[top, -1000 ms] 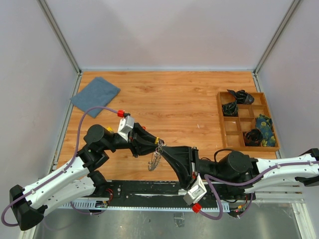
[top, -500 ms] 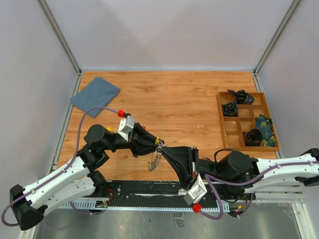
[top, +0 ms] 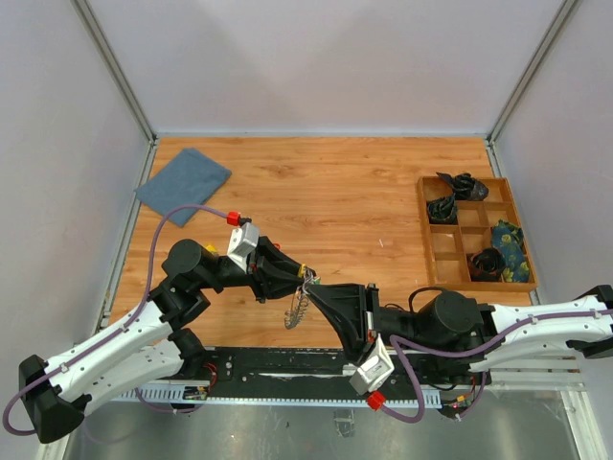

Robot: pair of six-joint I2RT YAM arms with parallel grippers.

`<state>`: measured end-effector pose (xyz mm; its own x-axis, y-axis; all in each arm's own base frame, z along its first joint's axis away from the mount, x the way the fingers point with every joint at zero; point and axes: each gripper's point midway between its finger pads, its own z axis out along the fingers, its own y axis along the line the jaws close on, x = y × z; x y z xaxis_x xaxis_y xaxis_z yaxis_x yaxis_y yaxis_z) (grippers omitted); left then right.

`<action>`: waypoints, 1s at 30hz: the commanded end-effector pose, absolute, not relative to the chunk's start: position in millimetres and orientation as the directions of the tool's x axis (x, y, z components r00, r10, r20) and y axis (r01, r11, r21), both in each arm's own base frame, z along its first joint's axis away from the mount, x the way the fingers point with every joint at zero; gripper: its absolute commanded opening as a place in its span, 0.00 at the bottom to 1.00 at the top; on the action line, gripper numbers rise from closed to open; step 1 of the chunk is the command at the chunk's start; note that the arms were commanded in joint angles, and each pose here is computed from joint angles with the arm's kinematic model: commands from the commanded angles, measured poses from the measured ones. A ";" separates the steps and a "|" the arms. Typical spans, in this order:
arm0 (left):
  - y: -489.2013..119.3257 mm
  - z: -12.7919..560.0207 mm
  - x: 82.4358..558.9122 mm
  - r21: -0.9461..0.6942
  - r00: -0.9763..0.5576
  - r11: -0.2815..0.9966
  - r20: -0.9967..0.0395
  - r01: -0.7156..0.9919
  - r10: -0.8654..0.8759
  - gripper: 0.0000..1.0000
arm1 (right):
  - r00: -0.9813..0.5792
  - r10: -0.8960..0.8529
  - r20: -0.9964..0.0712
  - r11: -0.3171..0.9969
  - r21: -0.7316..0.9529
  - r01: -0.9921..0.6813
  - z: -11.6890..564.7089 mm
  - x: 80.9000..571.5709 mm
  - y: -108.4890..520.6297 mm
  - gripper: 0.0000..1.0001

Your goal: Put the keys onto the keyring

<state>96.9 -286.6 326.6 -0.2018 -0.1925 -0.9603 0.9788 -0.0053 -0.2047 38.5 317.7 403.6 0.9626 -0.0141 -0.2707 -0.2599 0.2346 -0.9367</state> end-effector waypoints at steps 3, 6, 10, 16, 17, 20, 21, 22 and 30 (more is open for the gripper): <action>-284.7 335.1 96.5 -0.175 -0.172 -0.006 -0.960 0.985 -0.223 0.01 | 0.946 -0.004 -0.324 0.292 -0.905 -0.309 426.6 40.5 307.7 0.09; -284.6 335.8 96.6 -0.172 -0.169 -0.005 -0.960 0.985 -0.225 0.01 | 0.940 -0.011 -0.341 0.298 -0.899 -0.322 427.7 42.8 304.9 0.07; -284.5 336.0 96.4 -0.169 -0.166 -0.006 -0.960 0.986 -0.226 0.01 | 0.928 -0.026 -0.372 0.312 -0.885 -0.346 429.0 47.5 300.4 0.02; -284.7 336.4 96.9 -0.169 -0.165 -0.004 -0.960 0.986 -0.224 0.01 | 0.895 -0.013 -0.447 0.329 -0.847 -0.418 434.7 50.0 294.7 0.01; -284.8 336.3 97.6 -0.169 -0.165 0.000 -0.961 0.986 -0.220 0.00 | 0.887 -0.014 -0.461 0.330 -0.840 -0.431 434.9 50.6 294.7 0.00; -284.9 336.0 101.0 -0.165 -0.157 0.021 -0.966 0.986 -0.204 0.01 | 0.862 -0.024 -0.506 0.340 -0.815 -0.469 437.4 54.8 292.0 0.01; -284.3 337.6 102.5 -0.158 -0.149 0.032 -0.968 0.987 -0.202 0.01 | 0.853 -0.033 -0.521 0.340 -0.808 -0.481 437.5 56.6 291.4 0.01; -283.6 337.9 103.9 -0.156 -0.145 0.044 -0.969 0.987 -0.199 0.02 | 0.844 -0.043 -0.534 0.345 -0.801 -0.489 438.0 58.8 290.5 0.00; -279.4 346.8 111.8 -0.127 -0.104 0.103 -0.973 0.986 -0.205 0.14 | 0.713 0.068 -0.698 0.383 -0.641 -0.665 444.0 55.2 285.2 0.01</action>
